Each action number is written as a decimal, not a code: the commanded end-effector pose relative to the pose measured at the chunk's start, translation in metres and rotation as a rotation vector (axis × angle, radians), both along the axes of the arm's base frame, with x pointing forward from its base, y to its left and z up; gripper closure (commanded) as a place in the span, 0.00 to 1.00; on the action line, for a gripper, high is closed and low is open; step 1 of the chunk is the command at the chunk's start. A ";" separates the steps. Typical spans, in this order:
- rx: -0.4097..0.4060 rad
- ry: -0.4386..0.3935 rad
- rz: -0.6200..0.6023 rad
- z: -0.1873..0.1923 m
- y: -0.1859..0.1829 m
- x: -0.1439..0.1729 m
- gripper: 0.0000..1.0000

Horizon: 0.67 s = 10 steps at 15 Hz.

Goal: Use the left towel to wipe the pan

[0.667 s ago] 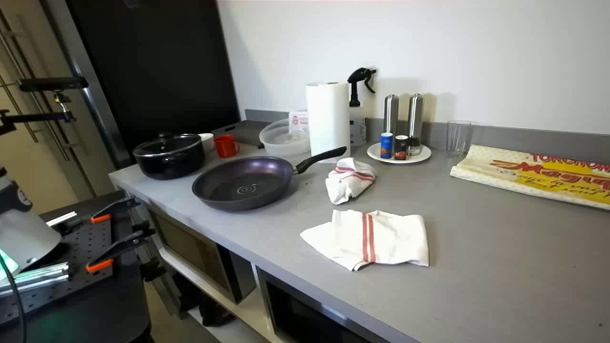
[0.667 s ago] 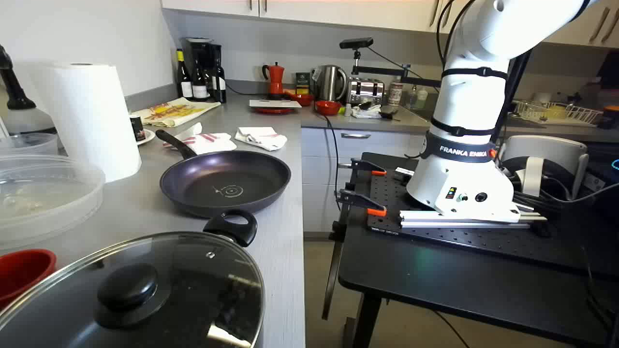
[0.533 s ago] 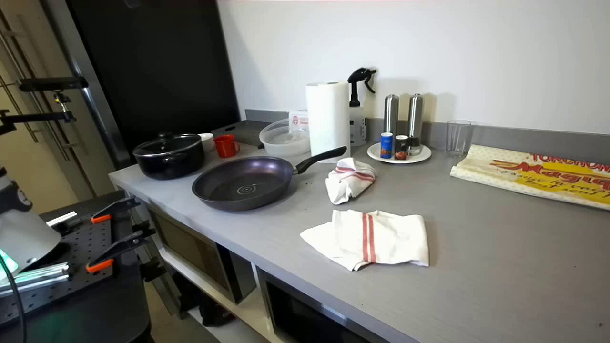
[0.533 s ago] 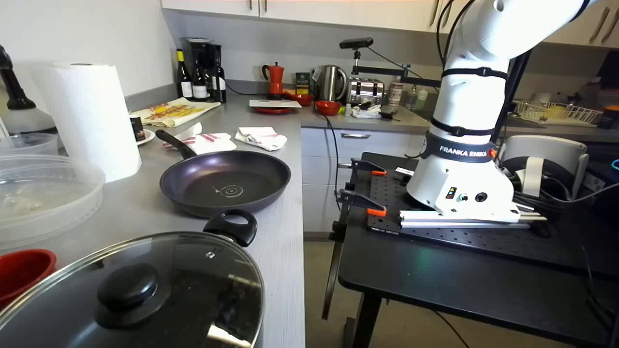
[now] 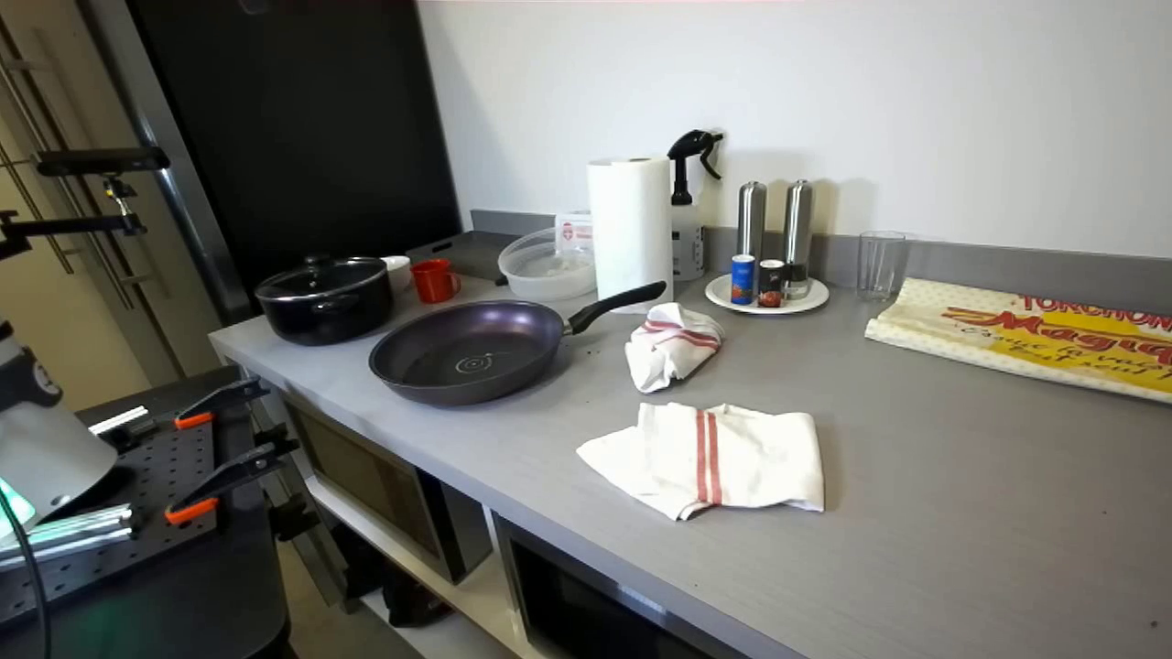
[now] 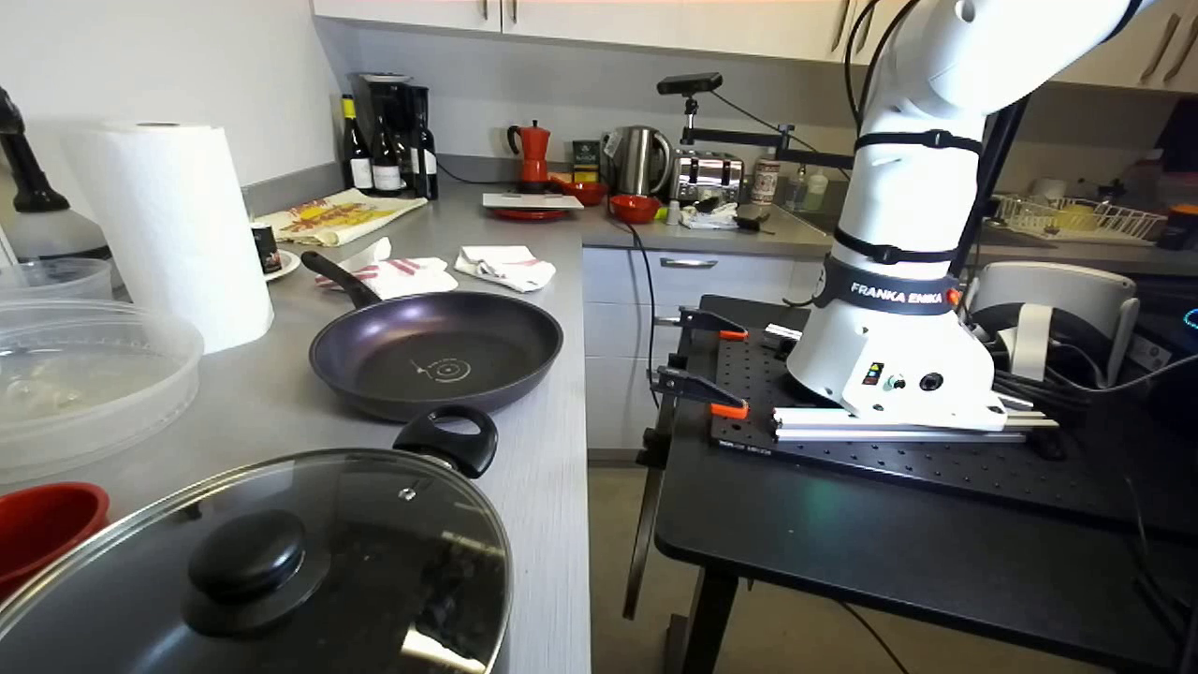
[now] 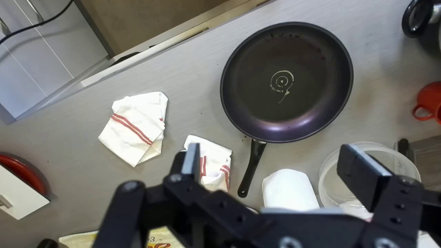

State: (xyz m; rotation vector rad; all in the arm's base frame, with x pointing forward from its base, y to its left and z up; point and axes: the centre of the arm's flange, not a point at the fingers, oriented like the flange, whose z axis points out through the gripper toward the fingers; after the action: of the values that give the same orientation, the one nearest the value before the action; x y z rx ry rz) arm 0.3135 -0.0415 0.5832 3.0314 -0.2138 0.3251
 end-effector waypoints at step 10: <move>0.052 0.086 0.015 -0.005 -0.035 0.075 0.00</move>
State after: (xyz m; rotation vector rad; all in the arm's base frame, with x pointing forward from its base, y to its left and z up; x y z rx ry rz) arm 0.3497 -0.0589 0.5719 3.0653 -0.2119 0.2391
